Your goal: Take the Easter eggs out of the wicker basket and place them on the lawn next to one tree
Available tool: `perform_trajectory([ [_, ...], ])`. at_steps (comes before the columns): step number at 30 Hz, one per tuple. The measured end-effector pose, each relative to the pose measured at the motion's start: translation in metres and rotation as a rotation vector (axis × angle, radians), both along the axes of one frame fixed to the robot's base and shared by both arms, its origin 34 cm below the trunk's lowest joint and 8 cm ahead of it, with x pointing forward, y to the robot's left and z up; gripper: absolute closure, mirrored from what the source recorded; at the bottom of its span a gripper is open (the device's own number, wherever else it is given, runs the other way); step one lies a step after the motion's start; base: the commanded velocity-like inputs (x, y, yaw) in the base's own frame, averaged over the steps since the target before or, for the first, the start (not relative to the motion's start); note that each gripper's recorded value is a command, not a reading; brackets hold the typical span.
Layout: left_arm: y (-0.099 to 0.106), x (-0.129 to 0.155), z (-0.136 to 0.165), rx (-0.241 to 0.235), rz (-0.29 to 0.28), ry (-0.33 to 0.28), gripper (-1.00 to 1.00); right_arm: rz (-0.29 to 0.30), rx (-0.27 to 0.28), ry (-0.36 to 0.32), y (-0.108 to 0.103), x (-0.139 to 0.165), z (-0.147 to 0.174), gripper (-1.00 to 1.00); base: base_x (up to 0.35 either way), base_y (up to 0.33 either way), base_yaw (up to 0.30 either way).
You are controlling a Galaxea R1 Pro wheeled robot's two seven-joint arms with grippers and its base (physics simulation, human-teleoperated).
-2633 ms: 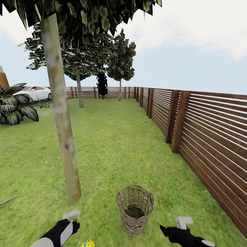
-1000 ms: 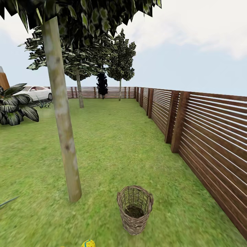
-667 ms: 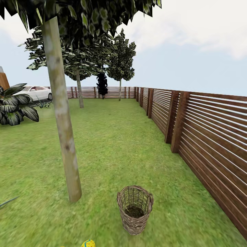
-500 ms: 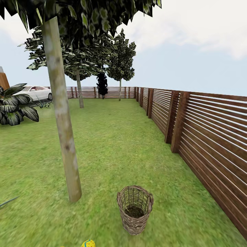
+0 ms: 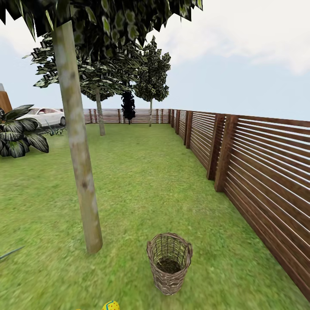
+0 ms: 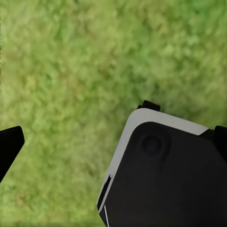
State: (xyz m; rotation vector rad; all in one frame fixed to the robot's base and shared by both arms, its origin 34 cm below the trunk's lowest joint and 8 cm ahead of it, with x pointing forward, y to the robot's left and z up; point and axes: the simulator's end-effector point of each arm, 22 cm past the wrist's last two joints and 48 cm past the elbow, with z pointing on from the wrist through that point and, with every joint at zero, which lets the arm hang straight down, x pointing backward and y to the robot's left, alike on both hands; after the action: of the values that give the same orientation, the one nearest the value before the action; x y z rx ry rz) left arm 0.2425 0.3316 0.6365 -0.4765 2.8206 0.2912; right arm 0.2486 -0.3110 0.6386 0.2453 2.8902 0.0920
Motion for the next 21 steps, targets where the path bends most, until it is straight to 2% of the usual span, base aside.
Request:
perform_trajectory([
  [4,-0.003,0.0,0.0,-0.004,0.001,-0.001,-1.0,0.0,0.004,0.013,0.002,-0.006,-0.002,-1.0,0.0,0.0,0.0],
  [6,-0.006,0.001,0.0,-0.008,0.002,-0.002,-1.0,-0.003,0.04,0.07,0.024,-0.032,-0.009,-1.0,0.0,0.0,0.0],
  [10,-0.008,0.0,-0.001,-0.013,0.005,-0.002,-1.0,-0.01,0.078,0.137,0.049,-0.064,-0.015,-1.0,0.0,0.0,0.0],
  [21,-0.004,0.0,0.0,-0.008,0.006,-0.002,-1.0,-0.007,0.086,0.155,0.054,-0.072,-0.016,-1.0,0.0,0.0,0.0],
])
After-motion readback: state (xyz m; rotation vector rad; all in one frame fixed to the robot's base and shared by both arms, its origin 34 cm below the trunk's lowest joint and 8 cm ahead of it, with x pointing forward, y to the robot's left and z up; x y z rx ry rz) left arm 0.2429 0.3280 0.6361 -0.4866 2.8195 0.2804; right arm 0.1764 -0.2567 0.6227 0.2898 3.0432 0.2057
